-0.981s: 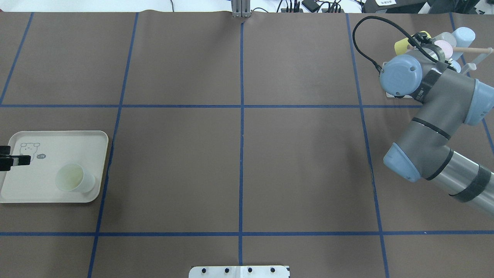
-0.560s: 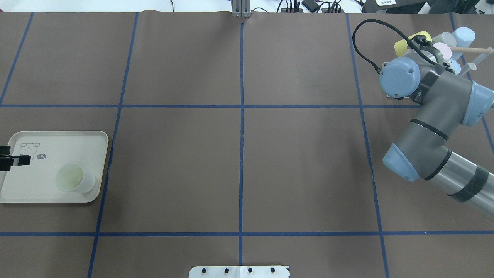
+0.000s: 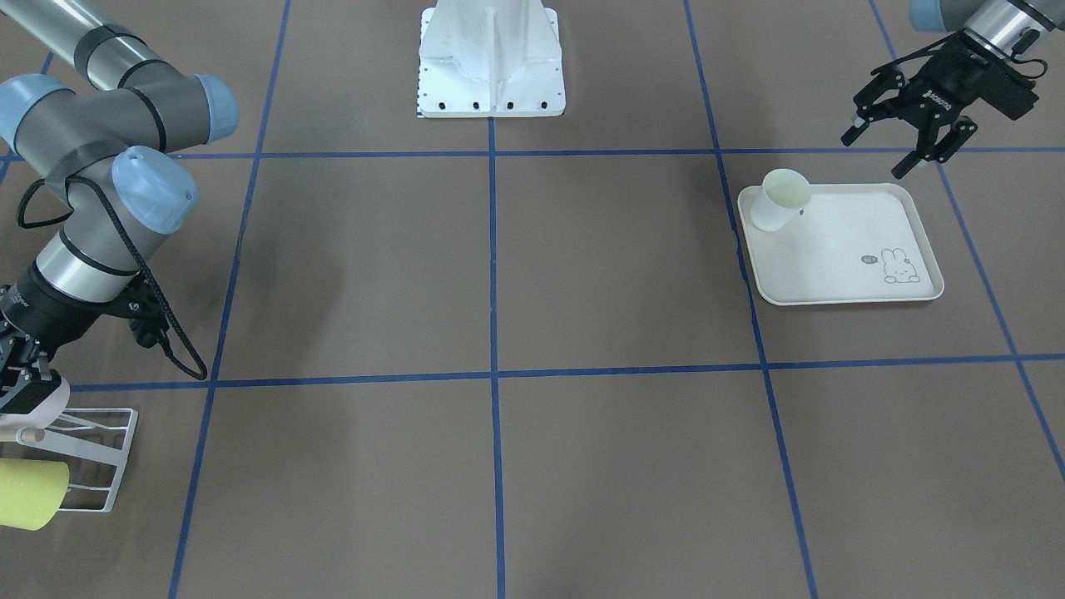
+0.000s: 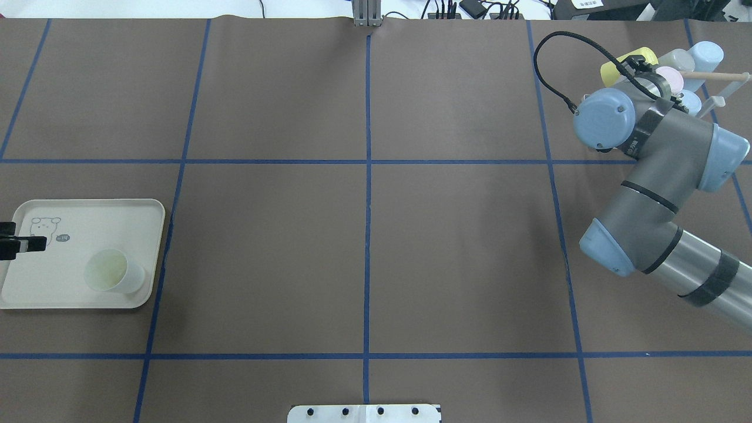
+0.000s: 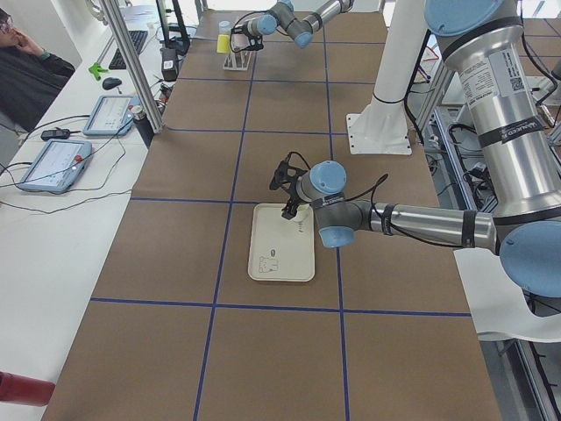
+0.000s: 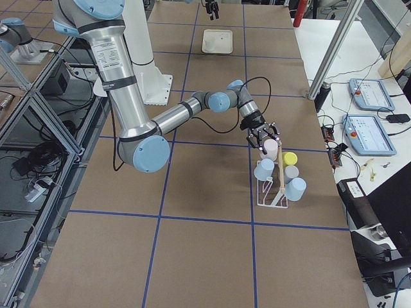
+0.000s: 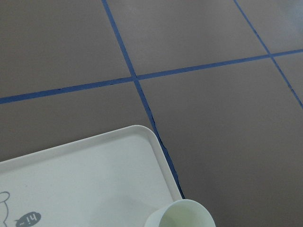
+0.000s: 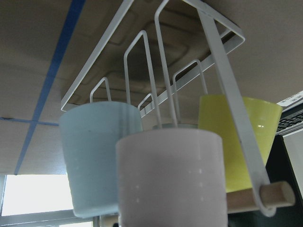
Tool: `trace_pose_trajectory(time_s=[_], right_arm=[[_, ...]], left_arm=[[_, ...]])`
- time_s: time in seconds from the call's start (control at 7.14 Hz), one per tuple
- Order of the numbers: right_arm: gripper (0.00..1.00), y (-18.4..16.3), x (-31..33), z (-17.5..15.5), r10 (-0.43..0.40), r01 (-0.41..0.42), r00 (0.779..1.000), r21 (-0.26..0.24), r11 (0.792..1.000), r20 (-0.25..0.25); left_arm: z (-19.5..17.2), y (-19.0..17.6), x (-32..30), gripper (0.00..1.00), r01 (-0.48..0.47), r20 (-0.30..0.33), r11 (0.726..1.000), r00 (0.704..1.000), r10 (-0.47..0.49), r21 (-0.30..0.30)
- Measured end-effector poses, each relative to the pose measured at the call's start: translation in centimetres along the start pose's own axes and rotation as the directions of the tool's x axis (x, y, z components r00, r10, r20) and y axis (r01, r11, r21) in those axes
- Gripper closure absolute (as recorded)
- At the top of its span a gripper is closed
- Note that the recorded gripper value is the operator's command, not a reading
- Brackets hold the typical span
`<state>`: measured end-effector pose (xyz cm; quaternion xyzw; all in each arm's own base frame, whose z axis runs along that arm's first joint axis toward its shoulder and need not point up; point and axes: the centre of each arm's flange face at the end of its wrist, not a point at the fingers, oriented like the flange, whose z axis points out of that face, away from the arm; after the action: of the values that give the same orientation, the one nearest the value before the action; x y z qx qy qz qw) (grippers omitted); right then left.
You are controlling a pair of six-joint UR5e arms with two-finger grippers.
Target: Transfer IKEA cup to right arm and place on rack
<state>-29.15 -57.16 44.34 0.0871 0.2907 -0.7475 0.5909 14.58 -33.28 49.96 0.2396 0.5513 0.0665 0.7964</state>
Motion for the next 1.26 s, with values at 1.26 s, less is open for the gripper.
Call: trace_pose_trajectory(time_s=[1.26], right_arm=[[0.01, -0.3, 1.2, -12.0, 0.498, -0.496, 0.855, 0.5, 0.71, 0.142]], left_arm=[[2.1, 0.8, -0.7, 0.0, -0.006, 0.072, 1.0, 0.997, 0.005, 0.019]])
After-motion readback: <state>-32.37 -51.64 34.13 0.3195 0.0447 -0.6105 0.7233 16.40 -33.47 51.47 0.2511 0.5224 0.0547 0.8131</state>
